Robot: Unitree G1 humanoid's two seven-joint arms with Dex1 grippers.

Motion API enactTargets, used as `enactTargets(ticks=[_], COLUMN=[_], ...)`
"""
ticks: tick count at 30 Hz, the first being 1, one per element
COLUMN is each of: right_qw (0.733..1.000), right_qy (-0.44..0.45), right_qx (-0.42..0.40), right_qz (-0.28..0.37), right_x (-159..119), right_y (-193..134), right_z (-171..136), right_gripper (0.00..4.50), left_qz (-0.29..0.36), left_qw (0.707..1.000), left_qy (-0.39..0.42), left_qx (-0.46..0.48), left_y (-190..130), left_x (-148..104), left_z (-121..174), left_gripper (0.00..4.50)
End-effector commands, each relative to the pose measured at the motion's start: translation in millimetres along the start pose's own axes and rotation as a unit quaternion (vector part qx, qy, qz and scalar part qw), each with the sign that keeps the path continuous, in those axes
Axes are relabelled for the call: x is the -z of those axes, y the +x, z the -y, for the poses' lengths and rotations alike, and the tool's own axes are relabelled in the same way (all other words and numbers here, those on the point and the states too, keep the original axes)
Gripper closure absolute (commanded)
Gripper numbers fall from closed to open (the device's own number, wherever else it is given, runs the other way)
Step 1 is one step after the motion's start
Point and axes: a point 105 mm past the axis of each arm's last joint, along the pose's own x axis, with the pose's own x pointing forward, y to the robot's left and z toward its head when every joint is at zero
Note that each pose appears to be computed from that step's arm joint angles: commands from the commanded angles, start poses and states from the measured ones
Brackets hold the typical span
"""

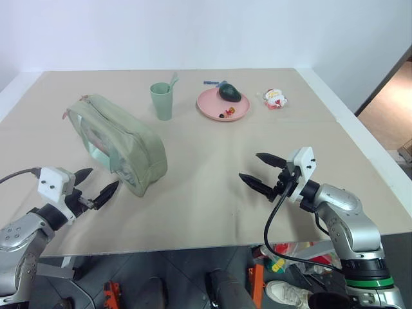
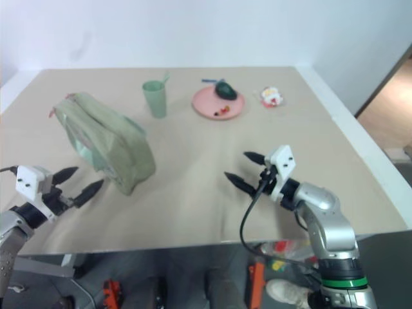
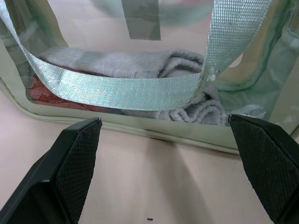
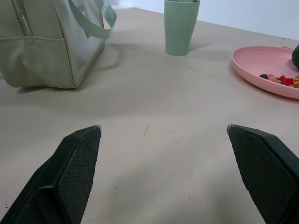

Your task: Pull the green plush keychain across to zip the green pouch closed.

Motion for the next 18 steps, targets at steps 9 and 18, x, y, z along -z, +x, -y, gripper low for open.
enactTargets(ticks=[9,18], right_qw=[1.0,0.992], right_qy=[-0.024,0.012], right_qx=[-0.013,-0.109], right_qz=[0.007,0.068], right_x=[-11,-70], right_y=[4,52], right_z=[4,-26], right_gripper=[0.02,0.02], left_qz=[0.028,0.036], left_qw=[0.999,0.984], left_qy=[-0.007,-0.023], left_qx=[0.034,0.171], left_y=[-4,-25], left_x=[-24,-58], left_z=[18,45], left_gripper=[0.0,0.0])
